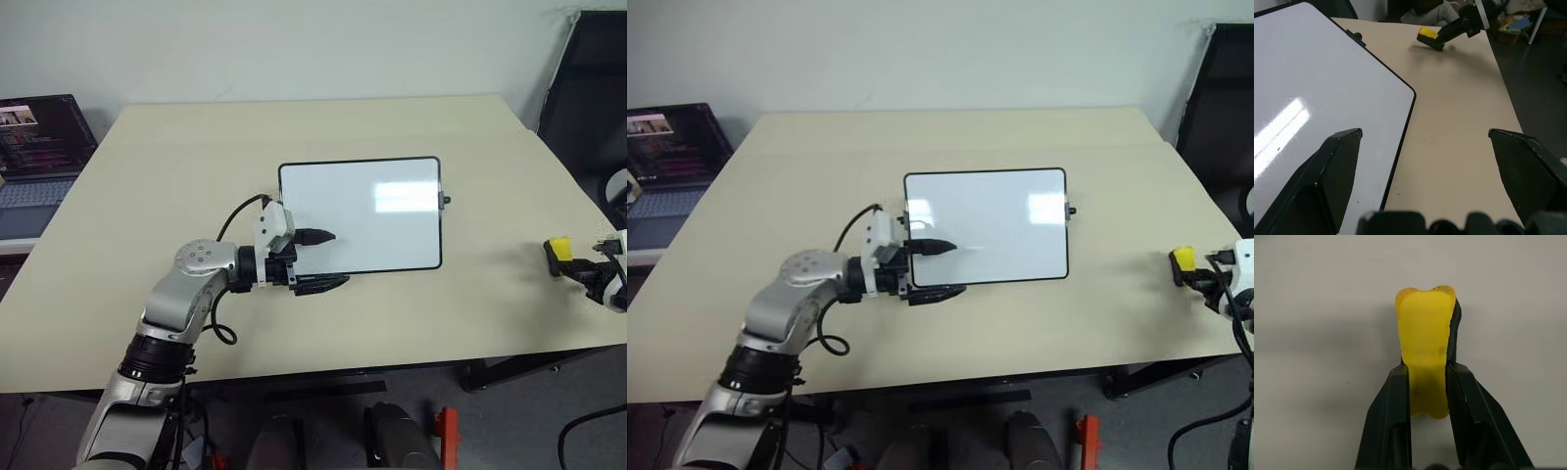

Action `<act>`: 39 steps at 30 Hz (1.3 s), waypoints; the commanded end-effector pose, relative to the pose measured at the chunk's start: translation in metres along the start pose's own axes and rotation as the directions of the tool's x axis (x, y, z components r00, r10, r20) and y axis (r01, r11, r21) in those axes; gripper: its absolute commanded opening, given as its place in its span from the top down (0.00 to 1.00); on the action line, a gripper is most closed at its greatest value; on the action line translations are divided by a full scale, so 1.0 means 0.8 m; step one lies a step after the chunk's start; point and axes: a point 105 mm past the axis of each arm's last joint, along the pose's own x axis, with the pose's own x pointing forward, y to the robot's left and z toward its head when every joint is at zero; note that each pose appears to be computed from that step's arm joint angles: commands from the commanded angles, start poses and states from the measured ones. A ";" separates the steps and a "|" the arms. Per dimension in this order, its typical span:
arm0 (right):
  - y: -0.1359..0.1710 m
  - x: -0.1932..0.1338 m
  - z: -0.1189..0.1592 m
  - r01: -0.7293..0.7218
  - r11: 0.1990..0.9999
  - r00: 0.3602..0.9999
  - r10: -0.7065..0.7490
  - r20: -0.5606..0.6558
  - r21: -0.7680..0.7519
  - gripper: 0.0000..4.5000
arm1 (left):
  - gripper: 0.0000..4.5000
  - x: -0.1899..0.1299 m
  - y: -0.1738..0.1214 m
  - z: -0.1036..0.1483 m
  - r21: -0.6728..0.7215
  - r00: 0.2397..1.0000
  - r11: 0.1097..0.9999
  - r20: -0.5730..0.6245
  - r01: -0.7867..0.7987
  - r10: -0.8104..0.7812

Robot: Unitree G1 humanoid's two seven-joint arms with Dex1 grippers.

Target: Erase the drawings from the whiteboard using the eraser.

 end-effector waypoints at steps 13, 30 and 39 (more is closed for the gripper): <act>0.042 -0.011 0.096 -0.048 0.999 0.898 0.048 0.437 -0.011 0.02 | 0.00 -0.104 0.075 0.039 0.018 0.851 0.863 0.176 -0.506 0.495; 0.124 0.074 0.020 0.039 0.990 0.854 -0.105 0.509 0.138 0.02 | 0.00 -0.113 0.133 -0.074 -0.078 0.422 0.434 0.132 -0.898 0.897; 0.164 0.085 0.037 -0.022 0.988 0.816 -0.072 0.574 0.155 0.02 | 0.00 -0.091 0.143 -0.122 -0.103 0.351 0.352 0.035 -0.930 0.936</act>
